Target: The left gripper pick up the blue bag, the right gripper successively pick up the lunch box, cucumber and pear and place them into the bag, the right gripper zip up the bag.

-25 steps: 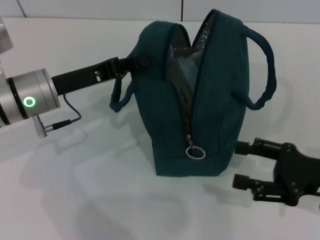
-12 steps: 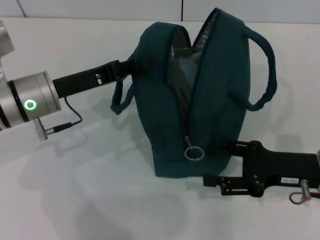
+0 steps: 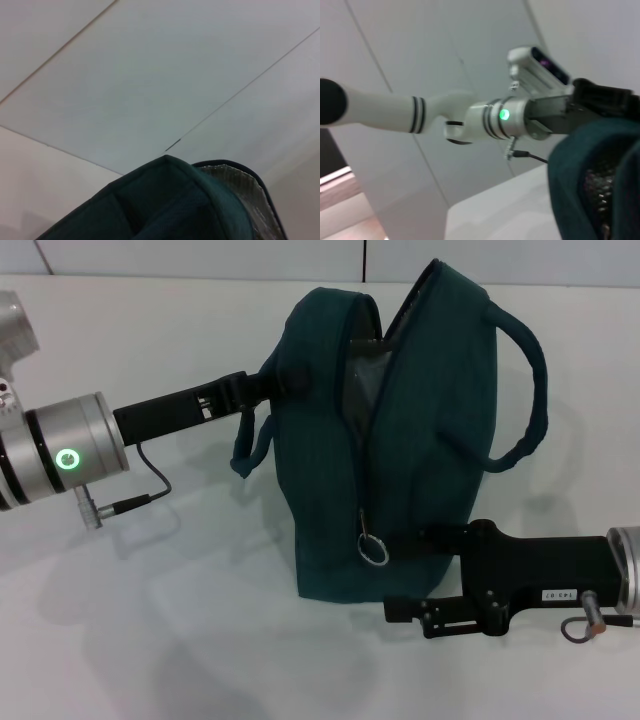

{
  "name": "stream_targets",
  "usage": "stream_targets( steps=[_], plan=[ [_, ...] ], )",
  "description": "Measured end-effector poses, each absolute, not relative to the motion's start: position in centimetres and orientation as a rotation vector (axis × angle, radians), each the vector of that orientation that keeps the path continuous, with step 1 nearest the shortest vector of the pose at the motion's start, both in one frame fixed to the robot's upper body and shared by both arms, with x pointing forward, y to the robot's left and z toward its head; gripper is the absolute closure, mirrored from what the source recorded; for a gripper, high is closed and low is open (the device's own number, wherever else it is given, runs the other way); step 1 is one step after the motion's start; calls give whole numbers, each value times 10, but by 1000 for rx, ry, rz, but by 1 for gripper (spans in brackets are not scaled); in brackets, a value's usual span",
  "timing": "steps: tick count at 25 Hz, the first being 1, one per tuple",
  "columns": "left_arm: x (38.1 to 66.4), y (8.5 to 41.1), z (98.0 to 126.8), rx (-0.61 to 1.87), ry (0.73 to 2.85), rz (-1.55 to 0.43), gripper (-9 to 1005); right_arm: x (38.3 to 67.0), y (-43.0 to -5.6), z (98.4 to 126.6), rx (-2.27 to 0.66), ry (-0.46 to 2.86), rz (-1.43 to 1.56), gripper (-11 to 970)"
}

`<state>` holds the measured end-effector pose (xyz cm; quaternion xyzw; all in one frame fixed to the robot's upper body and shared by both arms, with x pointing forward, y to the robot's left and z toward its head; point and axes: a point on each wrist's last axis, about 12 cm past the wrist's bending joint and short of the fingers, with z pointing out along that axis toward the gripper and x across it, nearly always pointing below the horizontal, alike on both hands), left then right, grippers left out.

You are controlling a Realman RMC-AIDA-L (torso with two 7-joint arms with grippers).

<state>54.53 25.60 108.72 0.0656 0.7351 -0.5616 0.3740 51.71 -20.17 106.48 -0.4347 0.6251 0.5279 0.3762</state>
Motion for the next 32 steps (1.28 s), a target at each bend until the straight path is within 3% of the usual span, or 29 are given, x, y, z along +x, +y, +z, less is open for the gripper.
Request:
stream_targets(
  steps=[17, 28, 32],
  plan=[
    [546, 254, 1088, 175, 1880, -1440, 936, 527, -201, 1062, -1056, 1643, 1280, 202],
    [548, 253, 1089, 178, 1874, -1441, 935, 536, -198, 1060, -1002, 1694, 1231, 409],
    [548, 253, 1089, 180, 1873, -1441, 935, 535, -190, 1058, -1025, 1701, 1229, 596]
  ],
)
